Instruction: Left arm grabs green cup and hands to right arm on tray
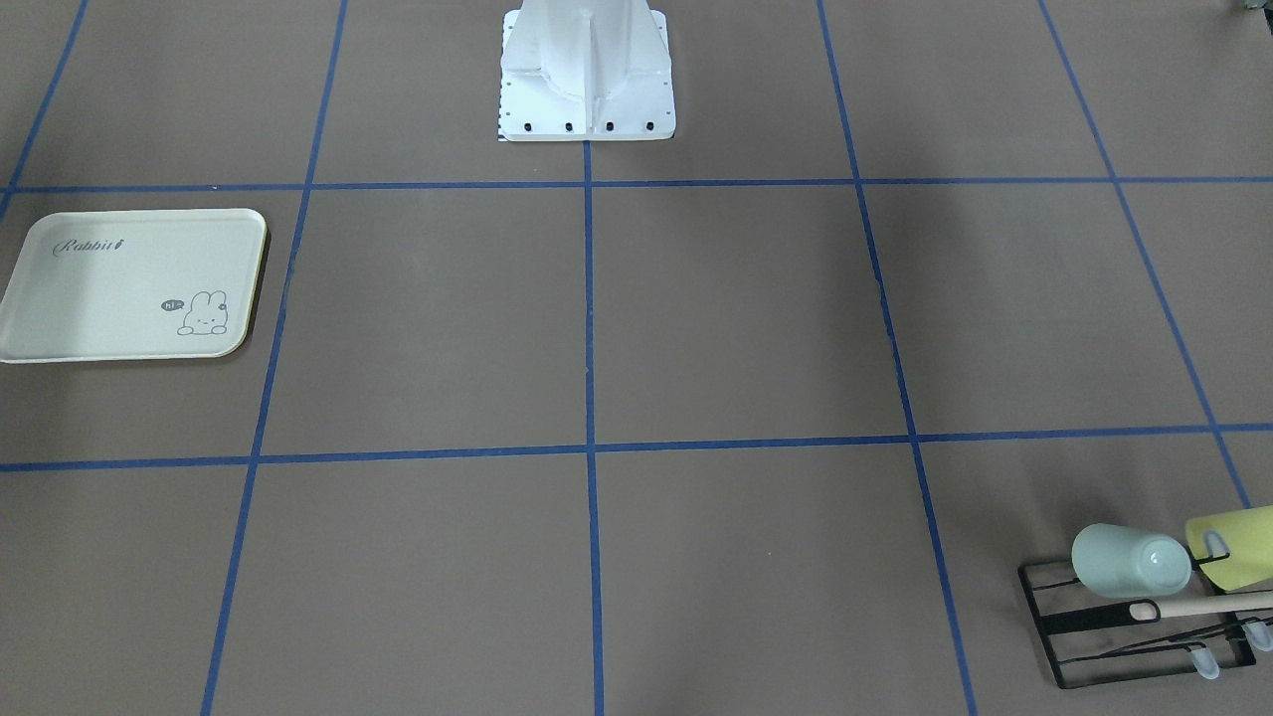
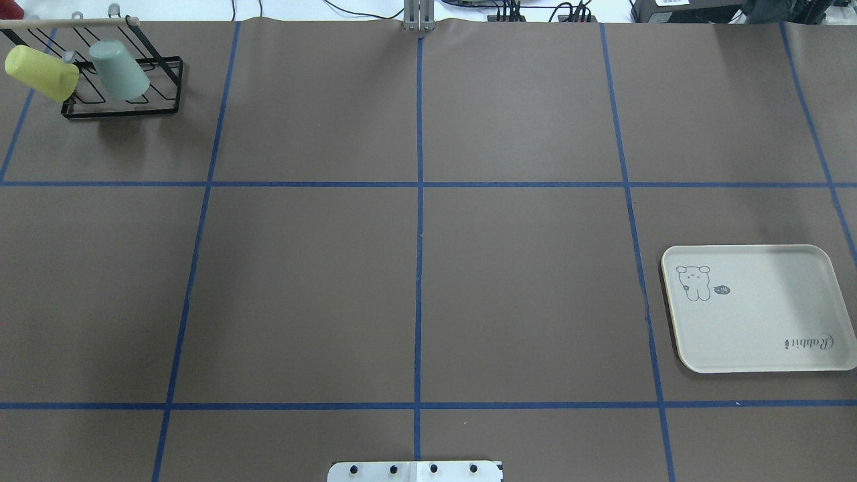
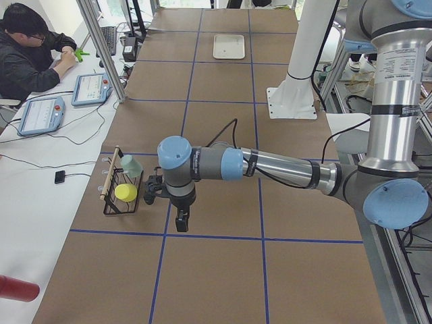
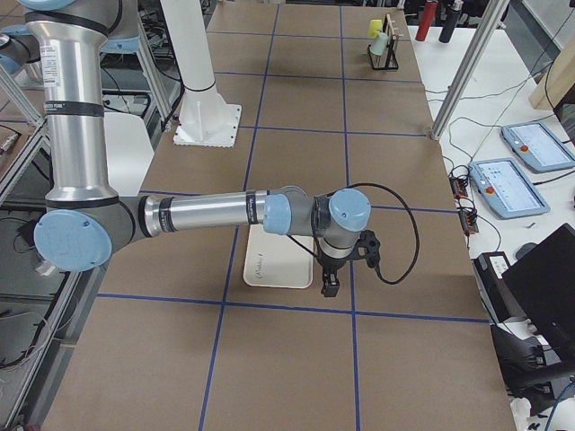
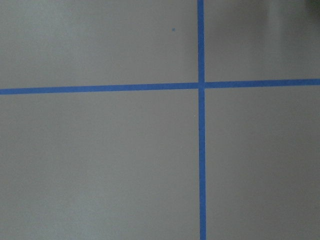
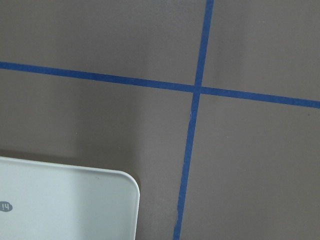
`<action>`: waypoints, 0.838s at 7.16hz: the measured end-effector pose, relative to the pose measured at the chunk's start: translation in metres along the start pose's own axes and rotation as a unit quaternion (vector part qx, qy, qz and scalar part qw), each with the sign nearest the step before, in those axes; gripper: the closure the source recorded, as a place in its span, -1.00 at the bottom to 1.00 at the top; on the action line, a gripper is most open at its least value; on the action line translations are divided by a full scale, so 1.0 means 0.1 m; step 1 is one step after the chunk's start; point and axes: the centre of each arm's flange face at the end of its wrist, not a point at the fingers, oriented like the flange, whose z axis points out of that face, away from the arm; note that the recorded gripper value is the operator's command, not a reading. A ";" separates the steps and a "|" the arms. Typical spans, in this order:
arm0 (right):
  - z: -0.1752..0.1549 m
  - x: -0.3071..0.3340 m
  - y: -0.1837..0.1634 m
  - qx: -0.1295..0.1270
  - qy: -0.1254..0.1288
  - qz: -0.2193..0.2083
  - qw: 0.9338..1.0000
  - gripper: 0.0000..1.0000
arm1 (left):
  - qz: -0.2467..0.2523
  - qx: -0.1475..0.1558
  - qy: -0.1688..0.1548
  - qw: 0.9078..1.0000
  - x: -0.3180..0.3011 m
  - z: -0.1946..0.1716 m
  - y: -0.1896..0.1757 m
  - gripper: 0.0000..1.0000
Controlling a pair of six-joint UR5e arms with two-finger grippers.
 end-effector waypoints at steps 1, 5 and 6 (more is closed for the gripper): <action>0.00 0.00 0.00 0.000 0.000 0.000 1.000 -0.98 | 0.005 0.004 -0.002 1.000 0.24 -0.26 -0.25 -1.00; -0.01 -0.01 -0.01 0.001 0.000 -0.001 1.000 -0.98 | 0.091 0.063 -0.005 0.994 1.85 -0.83 -0.68 -1.00; -0.01 -0.01 -0.02 0.001 0.000 -0.002 1.000 -0.98 | 0.088 0.078 0.000 0.993 2.19 -0.73 -0.71 -1.00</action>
